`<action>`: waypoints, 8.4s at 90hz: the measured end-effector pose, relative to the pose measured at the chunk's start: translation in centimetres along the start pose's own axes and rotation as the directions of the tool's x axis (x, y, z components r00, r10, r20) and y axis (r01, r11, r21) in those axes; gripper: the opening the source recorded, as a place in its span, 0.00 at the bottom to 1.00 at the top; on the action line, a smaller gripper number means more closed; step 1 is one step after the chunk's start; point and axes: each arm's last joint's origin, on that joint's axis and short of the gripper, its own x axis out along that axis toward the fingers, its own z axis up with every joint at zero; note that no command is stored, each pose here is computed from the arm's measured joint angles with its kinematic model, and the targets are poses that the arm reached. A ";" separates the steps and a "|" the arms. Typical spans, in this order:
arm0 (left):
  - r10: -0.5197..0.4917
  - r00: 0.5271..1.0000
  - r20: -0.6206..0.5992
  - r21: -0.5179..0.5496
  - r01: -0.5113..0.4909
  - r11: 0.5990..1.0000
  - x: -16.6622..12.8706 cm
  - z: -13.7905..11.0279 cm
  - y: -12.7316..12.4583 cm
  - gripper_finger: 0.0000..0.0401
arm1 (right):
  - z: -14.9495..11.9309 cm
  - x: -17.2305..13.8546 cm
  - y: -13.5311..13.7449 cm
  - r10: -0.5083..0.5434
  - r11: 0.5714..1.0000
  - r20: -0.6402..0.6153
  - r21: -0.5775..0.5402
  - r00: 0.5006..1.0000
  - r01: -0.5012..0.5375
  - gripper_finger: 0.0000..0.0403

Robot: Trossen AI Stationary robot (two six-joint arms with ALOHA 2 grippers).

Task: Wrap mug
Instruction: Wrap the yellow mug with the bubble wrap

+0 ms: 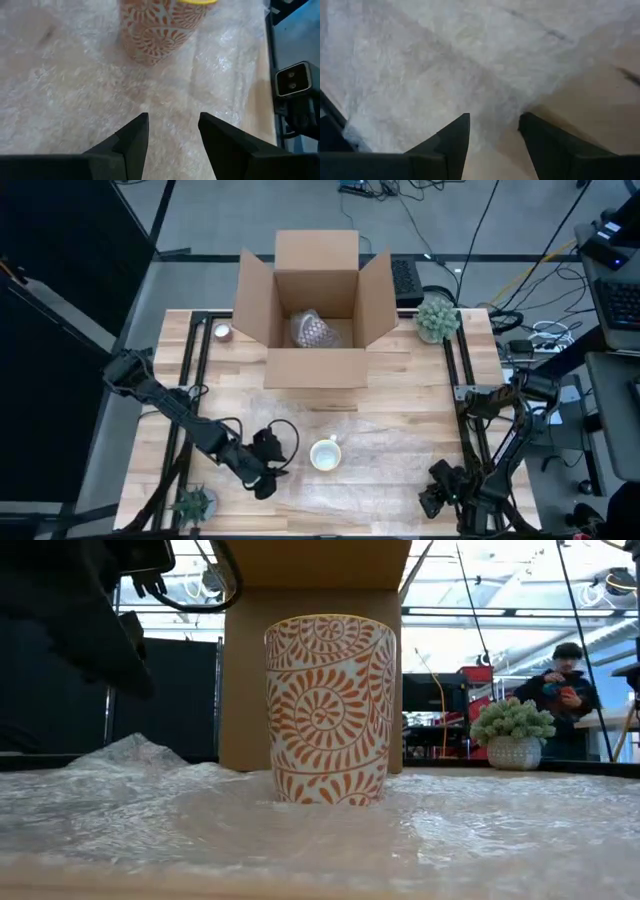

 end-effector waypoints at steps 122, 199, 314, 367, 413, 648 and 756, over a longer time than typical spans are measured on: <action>0.070 0.994 0.082 0.048 -0.074 0.996 2.4 1.7 1.8 0.41 | 8.5 0.7 11.6 0.261 0.798 0.434 -0.600 0.862 0.060 0.00; -0.047 0.957 0.287 0.053 0.033 0.998 9.1 1.5 2.3 0.41 | 16.0 1.2 17.1 0.432 0.654 0.383 -0.756 0.817 0.009 0.00; -0.062 0.887 0.457 0.036 0.052 0.998 3.5 6.8 0.7 0.41 | 17.6 5.8 16.5 0.340 0.643 0.324 -0.765 0.883 0.033 0.00; -0.007 0.901 0.434 0.029 -0.006 1.000 5.0 6.4 1.6 0.41 | 18.4 3.0 16.8 0.400 0.624 0.264 -0.780 0.878 -0.050 0.07; 0.003 0.908 0.419 0.028 -0.016 0.999 5.1 6.2 1.7 0.41 | 18.0 -3.0 15.1 0.407 0.504 0.005 -0.835 0.913 -0.220 0.47; 0.090 0.929 0.360 0.044 -0.114 0.993 7.5 5.4 0.0 0.41 | 18.8 -3.9 22.1 -0.146 0.484 0.102 -0.860 0.984 0.161 0.42; 0.082 0.926 0.369 0.043 -0.105 0.994 7.5 5.5 -0.1 0.41 | 18.7 0.2 6.3 0.051 0.795 0.303 -0.589 0.952 0.145 0.42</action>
